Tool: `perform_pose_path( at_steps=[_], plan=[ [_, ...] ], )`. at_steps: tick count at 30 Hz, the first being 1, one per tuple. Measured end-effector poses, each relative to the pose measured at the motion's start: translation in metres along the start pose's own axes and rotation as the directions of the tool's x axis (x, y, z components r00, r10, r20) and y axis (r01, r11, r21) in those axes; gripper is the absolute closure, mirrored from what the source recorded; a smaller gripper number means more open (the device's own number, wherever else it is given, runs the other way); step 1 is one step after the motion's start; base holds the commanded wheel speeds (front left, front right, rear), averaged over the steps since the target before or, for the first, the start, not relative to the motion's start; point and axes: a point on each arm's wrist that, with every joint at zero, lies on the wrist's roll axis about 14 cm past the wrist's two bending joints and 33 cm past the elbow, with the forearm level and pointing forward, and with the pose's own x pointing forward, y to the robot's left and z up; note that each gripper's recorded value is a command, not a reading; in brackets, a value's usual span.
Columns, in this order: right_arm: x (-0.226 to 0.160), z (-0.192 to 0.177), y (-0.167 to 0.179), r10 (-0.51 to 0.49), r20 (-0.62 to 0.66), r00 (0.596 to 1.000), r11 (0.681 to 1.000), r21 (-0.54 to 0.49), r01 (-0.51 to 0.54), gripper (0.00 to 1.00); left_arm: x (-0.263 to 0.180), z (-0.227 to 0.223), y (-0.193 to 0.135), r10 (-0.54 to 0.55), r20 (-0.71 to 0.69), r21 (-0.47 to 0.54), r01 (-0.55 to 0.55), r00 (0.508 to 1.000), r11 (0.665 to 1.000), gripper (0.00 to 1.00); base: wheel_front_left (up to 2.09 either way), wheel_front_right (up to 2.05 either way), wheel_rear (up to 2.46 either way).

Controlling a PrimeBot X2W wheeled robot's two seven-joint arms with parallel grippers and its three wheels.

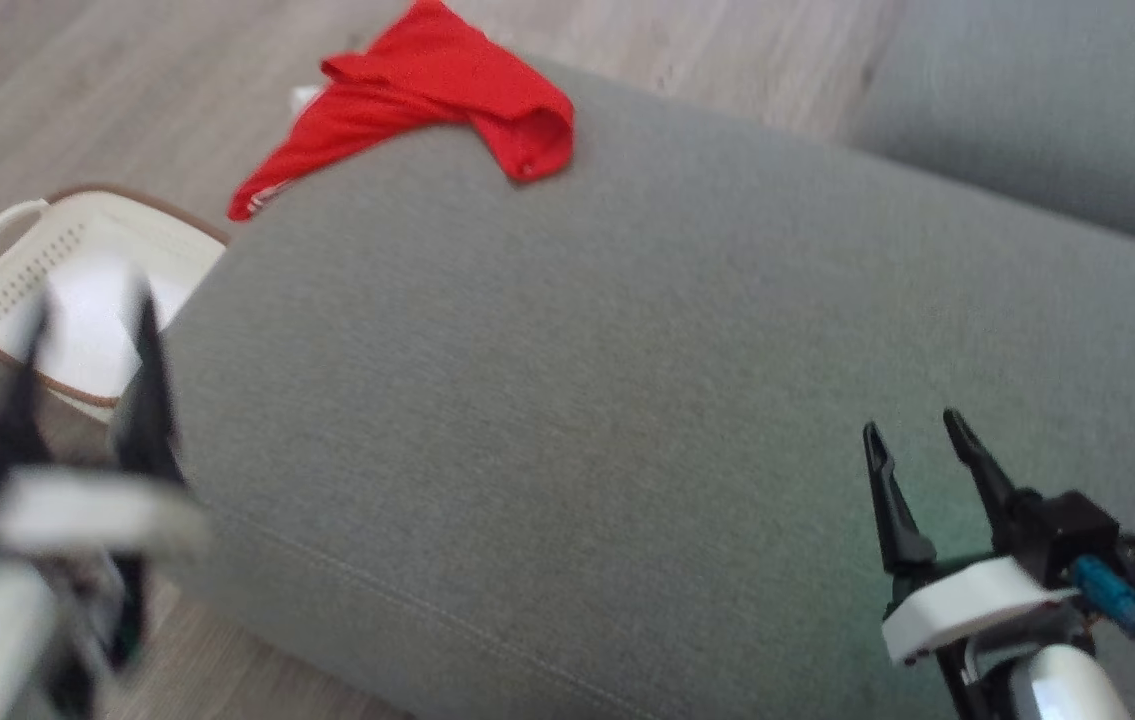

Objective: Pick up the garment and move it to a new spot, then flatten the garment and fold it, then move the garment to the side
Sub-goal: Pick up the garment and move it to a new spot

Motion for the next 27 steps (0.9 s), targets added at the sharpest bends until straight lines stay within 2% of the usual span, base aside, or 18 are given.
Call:
perform_pose_path(
  at_steps=[4,6,9,13,14,18,22,24,27],
  plan=[
    [0.008,0.004,-0.016,-0.030,0.003,1.000,0.999,-0.024,0.030,0.00,0.066,0.070,-0.016,-0.096,0.137,0.106,0.082,0.986,0.991,0.00,0.00,0.00,0.00],
    [0.014,0.013,-0.027,-0.053,0.026,0.998,0.998,-0.038,0.054,0.00,0.098,0.089,-0.029,-0.146,0.151,0.168,0.121,0.978,0.978,0.00,0.00,0.00,0.00],
    [0.024,0.031,-0.044,-0.085,0.070,0.994,0.994,-0.068,0.090,0.00,0.145,0.104,-0.054,-0.226,0.134,0.286,0.181,0.965,0.941,0.00,0.00,0.00,0.00],
    [0.025,0.049,-0.074,-0.155,0.122,0.980,0.981,-0.099,0.167,0.00,0.206,0.102,-0.089,-0.263,0.089,0.279,0.229,0.961,0.932,0.00,0.00,0.00,0.00],
    [0.025,0.049,-0.074,-0.155,0.122,0.980,0.981,-0.099,0.167,0.00,0.206,0.102,-0.089,-0.263,0.089,0.279,0.229,0.961,0.932,0.00,0.00,0.00,0.00],
    [0.017,0.043,-0.099,-0.222,0.101,0.970,0.967,-0.105,0.232,0.00,0.257,0.064,-0.115,-0.254,-0.018,0.224,0.252,0.967,0.942,0.00,0.00,0.00,0.00],
    [0.010,0.030,-0.119,-0.272,0.067,0.960,0.955,-0.105,0.278,0.00,0.290,-0.008,-0.126,-0.214,-0.178,0.186,0.246,0.960,0.951,0.00,0.00,0.00,0.00],
    [0.006,0.023,-0.129,-0.300,0.050,0.953,0.946,-0.109,0.304,0.00,0.299,-0.049,-0.134,-0.206,-0.260,0.141,0.248,0.943,0.959,0.00,0.00,0.00,0.00],
    [0.001,0.009,-0.144,-0.340,0.019,0.940,0.933,-0.117,0.339,0.00,0.299,-0.113,-0.152,-0.227,-0.382,0.109,0.287,0.896,0.952,0.00,0.00,0.00,0.00]
  ],
)
